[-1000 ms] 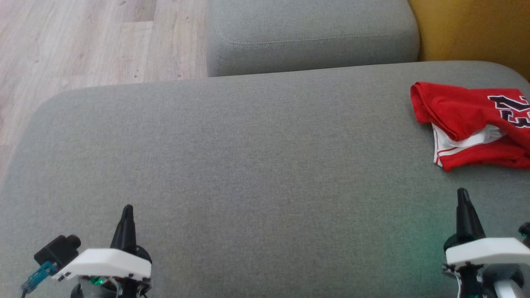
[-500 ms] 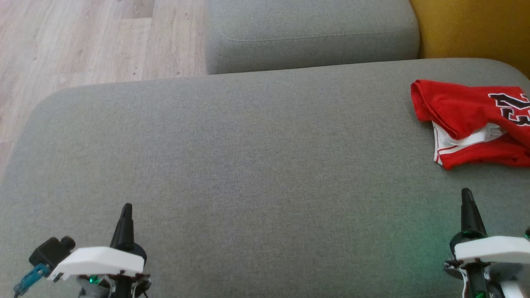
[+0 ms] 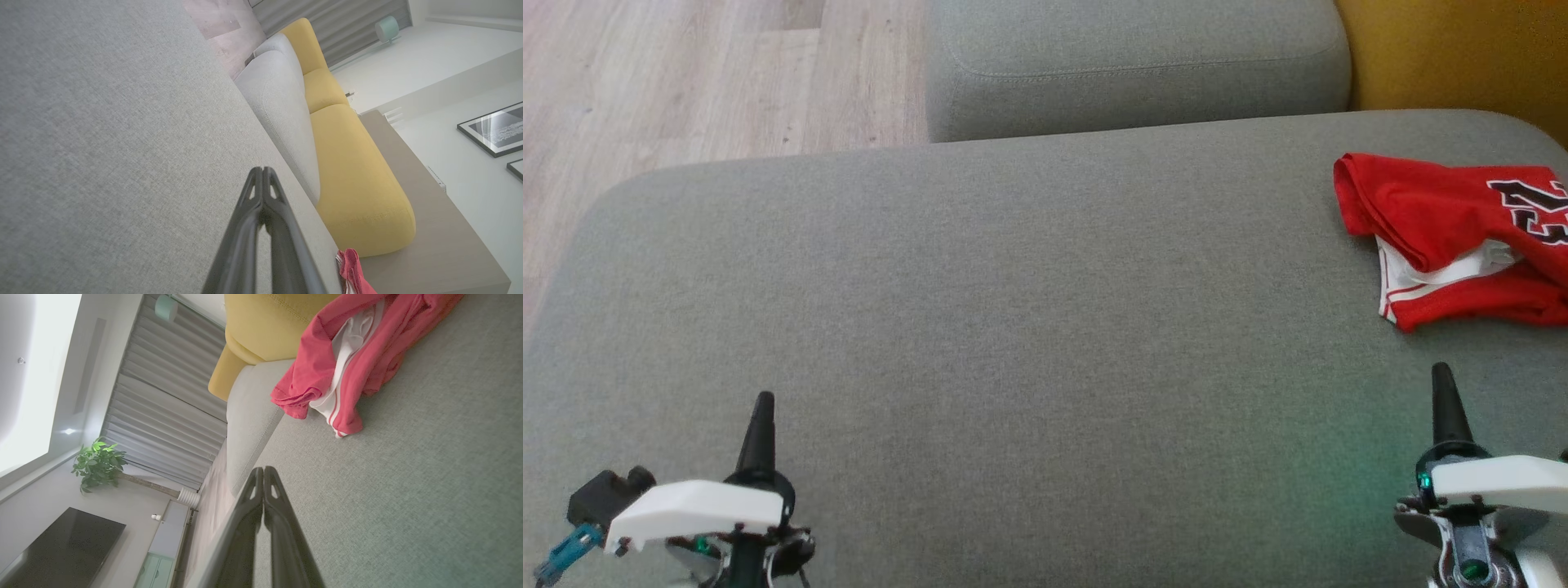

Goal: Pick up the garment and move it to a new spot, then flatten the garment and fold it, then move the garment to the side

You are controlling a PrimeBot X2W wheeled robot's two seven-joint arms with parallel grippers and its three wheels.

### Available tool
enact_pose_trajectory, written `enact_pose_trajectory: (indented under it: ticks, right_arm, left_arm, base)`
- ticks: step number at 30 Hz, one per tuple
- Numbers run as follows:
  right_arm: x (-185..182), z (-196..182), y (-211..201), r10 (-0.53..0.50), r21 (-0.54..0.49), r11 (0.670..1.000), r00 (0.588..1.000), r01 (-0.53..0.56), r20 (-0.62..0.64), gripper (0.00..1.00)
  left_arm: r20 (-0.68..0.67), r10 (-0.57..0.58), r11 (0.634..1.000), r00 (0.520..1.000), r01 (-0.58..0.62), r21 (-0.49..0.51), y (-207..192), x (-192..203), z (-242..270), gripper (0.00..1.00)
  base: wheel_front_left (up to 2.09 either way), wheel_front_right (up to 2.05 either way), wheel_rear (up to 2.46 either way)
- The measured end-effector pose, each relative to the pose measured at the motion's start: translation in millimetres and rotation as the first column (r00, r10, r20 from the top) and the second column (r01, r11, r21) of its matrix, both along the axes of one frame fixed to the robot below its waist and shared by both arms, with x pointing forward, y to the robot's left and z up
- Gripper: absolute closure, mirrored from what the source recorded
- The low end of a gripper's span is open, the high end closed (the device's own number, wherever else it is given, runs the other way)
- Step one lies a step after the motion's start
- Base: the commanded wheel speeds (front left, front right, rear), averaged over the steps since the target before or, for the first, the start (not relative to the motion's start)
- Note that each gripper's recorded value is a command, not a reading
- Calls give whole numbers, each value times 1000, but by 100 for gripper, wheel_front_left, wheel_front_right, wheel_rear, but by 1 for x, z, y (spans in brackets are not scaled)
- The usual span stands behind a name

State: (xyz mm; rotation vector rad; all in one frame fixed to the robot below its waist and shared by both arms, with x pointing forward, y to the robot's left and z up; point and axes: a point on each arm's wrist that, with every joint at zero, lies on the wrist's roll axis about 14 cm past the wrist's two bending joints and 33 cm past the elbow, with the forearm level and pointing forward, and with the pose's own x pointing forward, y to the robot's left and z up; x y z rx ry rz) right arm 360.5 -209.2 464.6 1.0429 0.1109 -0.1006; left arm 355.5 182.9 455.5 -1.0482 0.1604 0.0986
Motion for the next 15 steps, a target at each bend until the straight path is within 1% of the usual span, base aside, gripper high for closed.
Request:
enact_pose_trajectory:
  ticks: [7, 15]
  right_arm:
    - [0, -2, -2, -18, 80, 997, 1000, 18, -5, 100]
    - [0, -2, -1, -30, 172, 985, 1000, 31, -7, 100]
  left_arm:
    - [-7, 7, 997, 1000, -7, -79, 0, 1, -1, 100]
    - [10, 25, 985, 1000, -23, -172, 3, 6, 5, 100]
  base:
    - [0, 0, 0]
    - [0, 0, 0]
